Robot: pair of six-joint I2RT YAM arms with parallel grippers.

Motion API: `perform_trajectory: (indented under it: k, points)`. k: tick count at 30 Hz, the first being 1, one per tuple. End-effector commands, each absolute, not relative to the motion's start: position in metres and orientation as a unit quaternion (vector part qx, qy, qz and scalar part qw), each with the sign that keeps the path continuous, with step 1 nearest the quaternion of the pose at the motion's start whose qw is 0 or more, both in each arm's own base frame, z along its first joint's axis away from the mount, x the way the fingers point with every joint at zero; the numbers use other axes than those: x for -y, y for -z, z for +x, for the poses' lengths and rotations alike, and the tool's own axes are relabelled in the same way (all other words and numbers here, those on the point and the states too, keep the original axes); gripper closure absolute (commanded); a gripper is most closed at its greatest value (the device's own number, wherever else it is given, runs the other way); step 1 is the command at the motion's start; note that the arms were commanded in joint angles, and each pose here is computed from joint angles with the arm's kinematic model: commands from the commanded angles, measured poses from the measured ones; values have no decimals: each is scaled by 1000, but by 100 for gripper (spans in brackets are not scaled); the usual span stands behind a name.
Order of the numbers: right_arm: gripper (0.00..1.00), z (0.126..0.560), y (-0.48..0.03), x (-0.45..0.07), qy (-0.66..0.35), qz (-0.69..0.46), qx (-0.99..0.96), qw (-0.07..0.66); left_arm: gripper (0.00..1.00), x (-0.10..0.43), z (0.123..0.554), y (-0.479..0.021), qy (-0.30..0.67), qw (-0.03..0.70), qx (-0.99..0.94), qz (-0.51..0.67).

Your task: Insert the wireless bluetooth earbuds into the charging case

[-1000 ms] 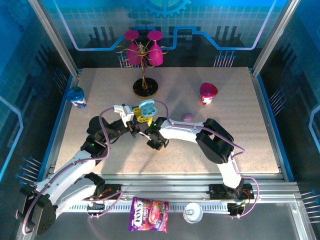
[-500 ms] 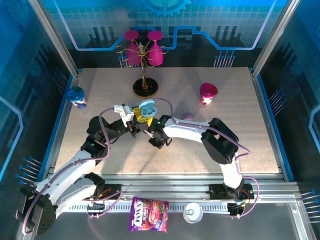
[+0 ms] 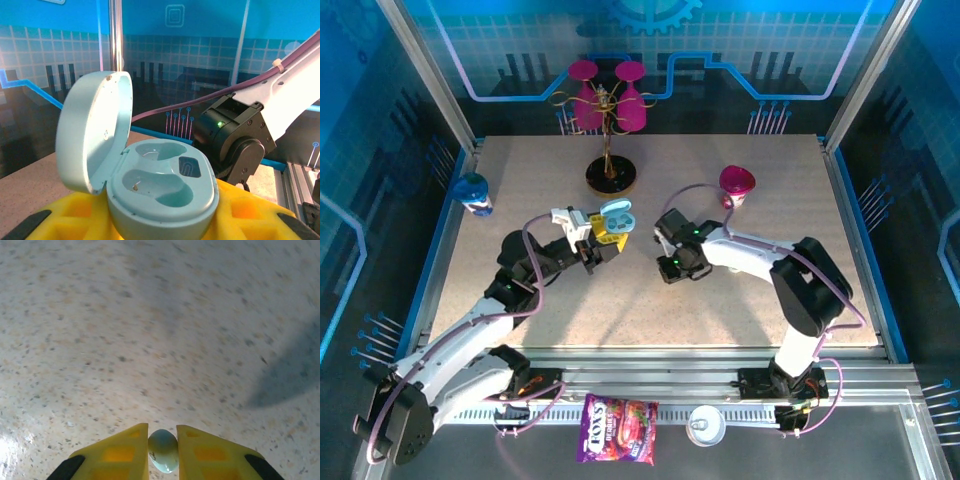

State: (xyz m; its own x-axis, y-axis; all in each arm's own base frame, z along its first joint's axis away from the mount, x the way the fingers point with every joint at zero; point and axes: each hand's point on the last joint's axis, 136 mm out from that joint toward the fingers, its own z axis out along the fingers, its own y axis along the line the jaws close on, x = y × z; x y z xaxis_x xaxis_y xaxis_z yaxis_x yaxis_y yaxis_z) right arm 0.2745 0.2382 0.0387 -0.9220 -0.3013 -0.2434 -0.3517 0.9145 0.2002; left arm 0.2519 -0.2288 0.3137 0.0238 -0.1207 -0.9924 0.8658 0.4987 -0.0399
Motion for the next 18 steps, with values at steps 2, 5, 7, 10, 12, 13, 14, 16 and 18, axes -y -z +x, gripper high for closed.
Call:
perform_trajectory:
  k: [2, 5, 7, 10, 12, 13, 14, 16, 18]
  points:
    - [83, 279, -51, -240, -228, -61, -966, 105, 67, 229, 253, -323, 393, 648, -571, 315]
    - [83, 279, -51, -233, -262, -18, -960, 99, 67, 231, 254, -318, 395, 643, -574, 317]
    - [83, 278, -54, -229, -279, 2, -955, 101, 67, 232, 255, -314, 395, 641, -577, 318]
    - [83, 276, -63, -225, -306, 20, -946, 107, 66, 234, 257, -307, 398, 634, -582, 320]
    - [83, 274, -72, -223, -320, 24, -941, 112, 67, 237, 260, -303, 400, 631, -582, 323]
    - [83, 273, -77, -223, -326, 26, -938, 115, 66, 237, 261, -301, 400, 630, -583, 323]
    - [83, 272, -82, -222, -334, 27, -935, 117, 67, 239, 263, -298, 401, 627, -584, 323]
    - [83, 269, -93, -223, -350, 28, -928, 123, 67, 243, 264, -294, 407, 621, -584, 329]
    - [83, 266, -107, -223, -367, 30, -921, 128, 67, 246, 266, -290, 413, 614, -586, 330]
